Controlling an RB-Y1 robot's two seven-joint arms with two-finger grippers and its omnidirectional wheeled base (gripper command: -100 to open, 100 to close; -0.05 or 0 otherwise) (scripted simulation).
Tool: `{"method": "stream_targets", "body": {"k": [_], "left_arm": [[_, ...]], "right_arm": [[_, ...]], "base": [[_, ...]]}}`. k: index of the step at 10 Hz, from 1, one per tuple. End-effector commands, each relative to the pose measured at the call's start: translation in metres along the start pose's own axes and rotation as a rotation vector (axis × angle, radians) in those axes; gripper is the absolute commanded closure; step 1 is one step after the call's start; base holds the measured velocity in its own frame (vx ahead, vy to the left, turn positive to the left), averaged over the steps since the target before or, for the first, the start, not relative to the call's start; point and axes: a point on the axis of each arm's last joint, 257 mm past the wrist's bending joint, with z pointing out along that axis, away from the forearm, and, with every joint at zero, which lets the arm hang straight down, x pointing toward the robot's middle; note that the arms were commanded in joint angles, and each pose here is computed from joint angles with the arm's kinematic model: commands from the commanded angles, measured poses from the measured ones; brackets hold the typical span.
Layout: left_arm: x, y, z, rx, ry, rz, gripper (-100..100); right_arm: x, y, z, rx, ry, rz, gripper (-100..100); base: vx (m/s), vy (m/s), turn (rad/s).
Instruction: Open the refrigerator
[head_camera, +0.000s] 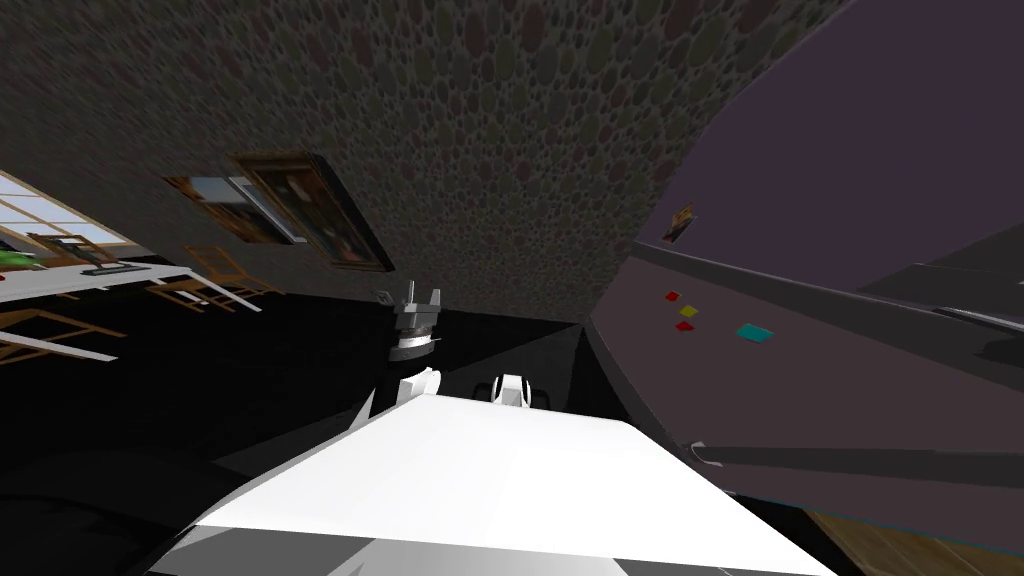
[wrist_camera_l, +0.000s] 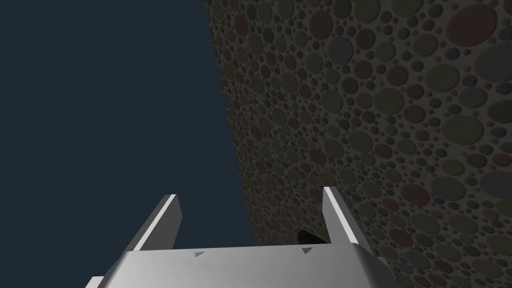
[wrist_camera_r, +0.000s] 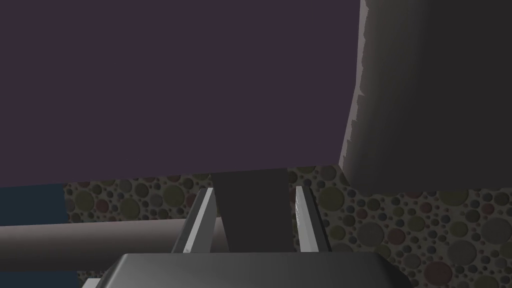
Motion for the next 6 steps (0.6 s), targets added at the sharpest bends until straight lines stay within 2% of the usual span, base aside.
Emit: {"method": "stream_targets", "body": {"k": [1, 2, 3, 4, 6], "left_arm": [[0.000, 0.000, 0.000, 0.000, 0.000, 0.000, 0], [0.000, 0.000, 0.000, 0.000, 0.000, 0.000, 0], [0.000, 0.000, 0.000, 0.000, 0.000, 0.000, 0], [0.000, 0.000, 0.000, 0.000, 0.000, 0.000, 0], [0.000, 0.000, 0.000, 0.000, 0.000, 0.000, 0]], "right_arm": [[0.016, -0.006, -0.005, 0.015, 0.033, -0.003, 100], [0.030, -0.008, -0.009, 0.019, 0.064, -0.005, 100], [0.044, -0.010, -0.014, 0.023, 0.096, -0.007, 100], [0.044, -0.010, -0.014, 0.023, 0.096, -0.007, 100], [0.042, -0.007, -0.013, 0.019, 0.093, -0.004, 100]], "base": [[0.133, 0.248, -0.026], [0.134, 0.302, -0.004], [0.259, 0.332, -0.054], [0.179, 0.308, -0.042], [0.033, 0.118, 0.018]]}}
